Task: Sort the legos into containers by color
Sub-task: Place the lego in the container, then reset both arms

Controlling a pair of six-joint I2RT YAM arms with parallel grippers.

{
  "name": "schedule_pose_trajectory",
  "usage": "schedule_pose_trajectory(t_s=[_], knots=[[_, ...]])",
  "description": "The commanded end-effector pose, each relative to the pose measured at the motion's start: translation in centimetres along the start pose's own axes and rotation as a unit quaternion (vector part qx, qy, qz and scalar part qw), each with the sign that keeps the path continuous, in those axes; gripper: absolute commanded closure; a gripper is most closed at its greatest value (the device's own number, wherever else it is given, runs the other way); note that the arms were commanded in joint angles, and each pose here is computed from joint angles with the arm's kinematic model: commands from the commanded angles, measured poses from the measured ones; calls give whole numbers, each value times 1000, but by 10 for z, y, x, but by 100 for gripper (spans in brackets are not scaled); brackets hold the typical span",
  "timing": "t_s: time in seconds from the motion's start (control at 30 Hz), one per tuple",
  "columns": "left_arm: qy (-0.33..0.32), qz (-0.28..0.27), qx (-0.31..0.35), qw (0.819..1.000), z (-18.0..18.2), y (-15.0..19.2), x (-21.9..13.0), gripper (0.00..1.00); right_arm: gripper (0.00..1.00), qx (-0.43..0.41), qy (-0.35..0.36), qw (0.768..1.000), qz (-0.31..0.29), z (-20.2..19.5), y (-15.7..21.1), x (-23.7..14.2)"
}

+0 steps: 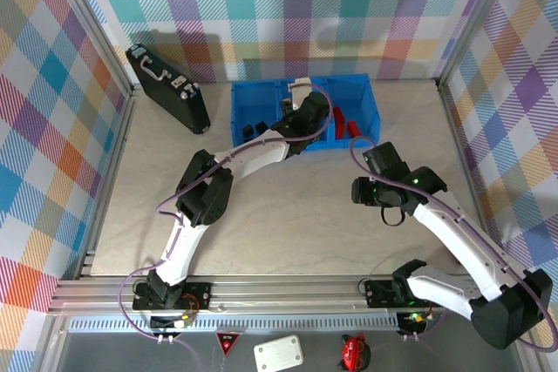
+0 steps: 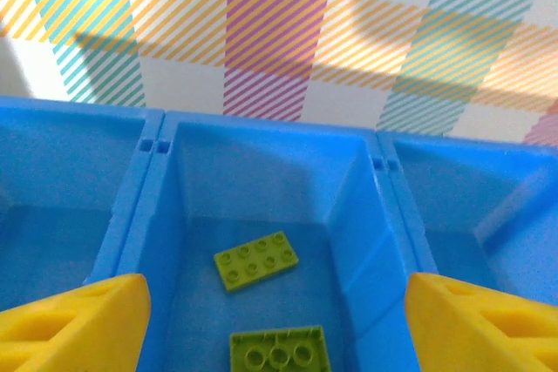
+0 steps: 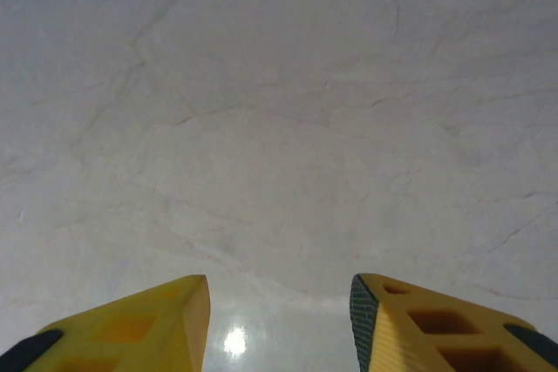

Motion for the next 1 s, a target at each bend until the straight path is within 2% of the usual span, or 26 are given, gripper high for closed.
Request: schedule_pose_trajectory(t_s=[0.0, 0.2, 0.3, 0.47, 0.57, 0.73, 0.97], knots=[[-3, 39, 54, 998, 16, 0, -21, 22, 51, 8, 34, 998, -51, -5, -15, 3], [-5, 106, 99, 989, 56, 9, -43, 17, 29, 19, 120, 988, -96, -20, -24, 20], [-42, 132, 119, 983, 88, 12, -53, 11, 17, 30, 162, 980, -111, -30, -27, 28], [-89, 143, 115, 979, 144, 9, -67, 0, 1, 66, 226, 963, -133, -49, -29, 40], [-119, 148, 107, 976, 176, 6, -72, 0, 1, 90, 254, 952, -147, -62, -31, 47], [-164, 151, 73, 972, 235, 5, -79, 0, 1, 107, 268, 946, -147, -76, -37, 65], [-234, 129, 47, 962, 300, 8, -77, 0, 1, 80, 295, 936, -173, -91, -41, 101]])
Point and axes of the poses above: each hand's point on the last joint's axis, 136 mm out from that joint toward the fingers, its own x axis out along the fingers, its own z axis along the line the jaws close on, y = z × x, the point moved 9 cm from there along -x, back along the fingers, and after that the axes turned 3 degrees about -x, right-handed, at the moved point
